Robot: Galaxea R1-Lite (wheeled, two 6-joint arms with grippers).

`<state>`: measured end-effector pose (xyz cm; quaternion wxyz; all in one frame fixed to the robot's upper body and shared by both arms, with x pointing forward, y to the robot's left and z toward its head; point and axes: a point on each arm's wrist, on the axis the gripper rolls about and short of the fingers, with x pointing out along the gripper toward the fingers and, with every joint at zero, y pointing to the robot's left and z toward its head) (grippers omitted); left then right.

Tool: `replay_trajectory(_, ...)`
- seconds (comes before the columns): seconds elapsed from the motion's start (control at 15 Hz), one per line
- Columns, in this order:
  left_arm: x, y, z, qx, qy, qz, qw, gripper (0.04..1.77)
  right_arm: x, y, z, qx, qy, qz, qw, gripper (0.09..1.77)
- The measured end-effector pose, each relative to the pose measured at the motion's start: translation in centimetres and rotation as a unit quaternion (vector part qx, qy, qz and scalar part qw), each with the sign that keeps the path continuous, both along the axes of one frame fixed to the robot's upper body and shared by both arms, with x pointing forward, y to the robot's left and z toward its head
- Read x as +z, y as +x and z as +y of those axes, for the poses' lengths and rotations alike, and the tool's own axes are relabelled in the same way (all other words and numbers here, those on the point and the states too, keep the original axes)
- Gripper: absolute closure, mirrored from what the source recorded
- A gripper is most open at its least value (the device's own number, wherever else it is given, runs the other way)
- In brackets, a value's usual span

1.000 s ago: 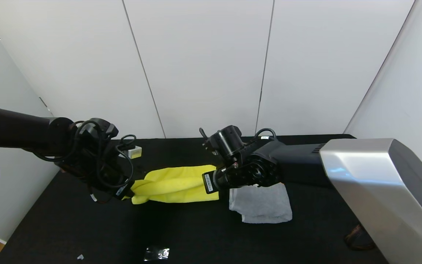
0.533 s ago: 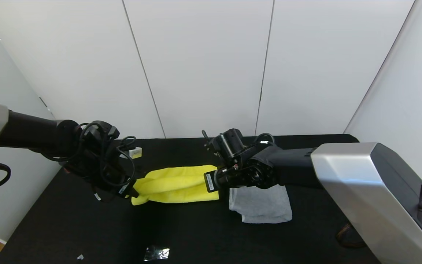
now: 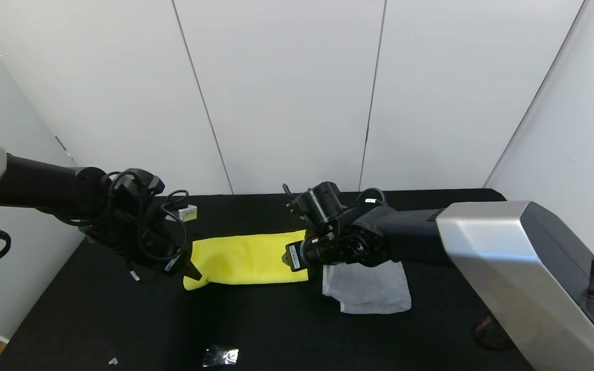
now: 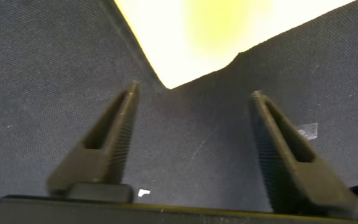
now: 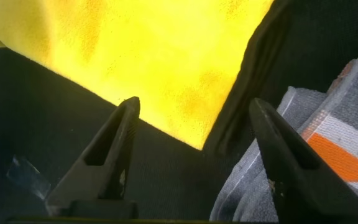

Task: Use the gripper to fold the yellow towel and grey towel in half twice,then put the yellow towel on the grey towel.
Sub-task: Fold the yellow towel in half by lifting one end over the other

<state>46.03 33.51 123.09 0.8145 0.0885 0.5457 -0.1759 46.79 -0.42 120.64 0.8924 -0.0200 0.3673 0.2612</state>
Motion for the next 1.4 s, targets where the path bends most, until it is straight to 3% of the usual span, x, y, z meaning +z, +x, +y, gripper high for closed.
replay_trajectory(0.33,-0.5,0.0,0.1,0.007,0.003,0.01,0.9999,0.33,0.3,-0.4,0.2,0.004,-0.001,0.001,1.0,0.38)
replay_trajectory(0.87,-0.5,0.0,0.5,0.101,-0.038,0.031,0.9937,0.18,2.2,-1.5,-0.4,0.006,-0.012,0.013,1.0,0.23)
replay_trajectory(1.4,-0.7,-0.3,1.4,0.123,-0.054,0.043,0.99,0.12,3.2,-2.9,-0.1,-0.005,-0.031,0.007,0.999,0.18)
